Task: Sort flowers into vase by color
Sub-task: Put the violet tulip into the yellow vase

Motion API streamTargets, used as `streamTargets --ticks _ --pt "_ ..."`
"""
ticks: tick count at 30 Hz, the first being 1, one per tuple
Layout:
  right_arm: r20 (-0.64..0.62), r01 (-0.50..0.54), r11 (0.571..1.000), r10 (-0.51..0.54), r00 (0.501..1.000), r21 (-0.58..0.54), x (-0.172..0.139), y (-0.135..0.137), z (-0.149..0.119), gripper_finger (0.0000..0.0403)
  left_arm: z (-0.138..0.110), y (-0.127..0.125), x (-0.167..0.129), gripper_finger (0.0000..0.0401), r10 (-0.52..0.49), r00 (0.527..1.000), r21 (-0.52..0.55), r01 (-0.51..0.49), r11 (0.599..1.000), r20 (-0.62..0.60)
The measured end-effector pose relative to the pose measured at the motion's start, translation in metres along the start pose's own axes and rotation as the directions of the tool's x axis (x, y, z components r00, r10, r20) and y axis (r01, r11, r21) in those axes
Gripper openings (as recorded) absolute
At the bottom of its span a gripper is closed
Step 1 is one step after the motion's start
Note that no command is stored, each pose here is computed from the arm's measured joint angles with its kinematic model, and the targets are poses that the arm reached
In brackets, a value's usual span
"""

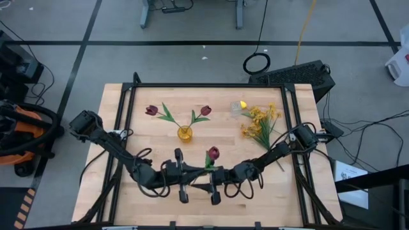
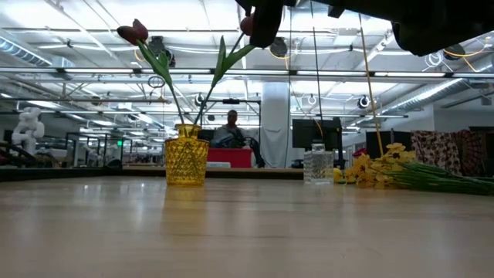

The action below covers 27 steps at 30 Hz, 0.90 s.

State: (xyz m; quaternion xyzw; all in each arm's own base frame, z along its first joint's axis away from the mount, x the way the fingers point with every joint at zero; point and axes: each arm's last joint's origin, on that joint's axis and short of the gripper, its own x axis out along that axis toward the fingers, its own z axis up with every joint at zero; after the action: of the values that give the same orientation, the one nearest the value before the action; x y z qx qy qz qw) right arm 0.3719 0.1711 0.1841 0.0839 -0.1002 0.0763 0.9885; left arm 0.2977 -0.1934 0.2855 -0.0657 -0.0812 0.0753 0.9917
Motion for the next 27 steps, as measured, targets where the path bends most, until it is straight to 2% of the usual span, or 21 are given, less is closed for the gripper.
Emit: streamTargets --ticks 9,18,23,27 --pt "-0.023 0.001 1.000 -0.001 1.000 -0.001 0.000 0.000 -0.002 0.0013 0.002 -0.011 -0.010 0.0006 -0.034 0.999 0.042 0.034 0.999 0.007" --pt "-0.068 -0.002 1.000 0.003 0.998 0.014 -0.001 0.003 -0.007 0.0003 0.000 -0.015 -0.015 0.0016 -0.023 1.000 0.061 0.024 0.998 -0.007" --pt "-0.154 0.007 1.000 -0.003 0.988 0.029 -0.003 0.004 -0.012 0.0001 -0.007 -0.023 -0.026 0.0072 0.002 0.998 0.057 0.002 0.998 -0.068" --pt "-0.234 0.027 0.999 -0.019 0.972 0.033 -0.004 0.004 -0.009 0.0001 -0.013 -0.030 -0.034 0.0113 -0.014 0.993 0.044 0.019 0.999 -0.116"
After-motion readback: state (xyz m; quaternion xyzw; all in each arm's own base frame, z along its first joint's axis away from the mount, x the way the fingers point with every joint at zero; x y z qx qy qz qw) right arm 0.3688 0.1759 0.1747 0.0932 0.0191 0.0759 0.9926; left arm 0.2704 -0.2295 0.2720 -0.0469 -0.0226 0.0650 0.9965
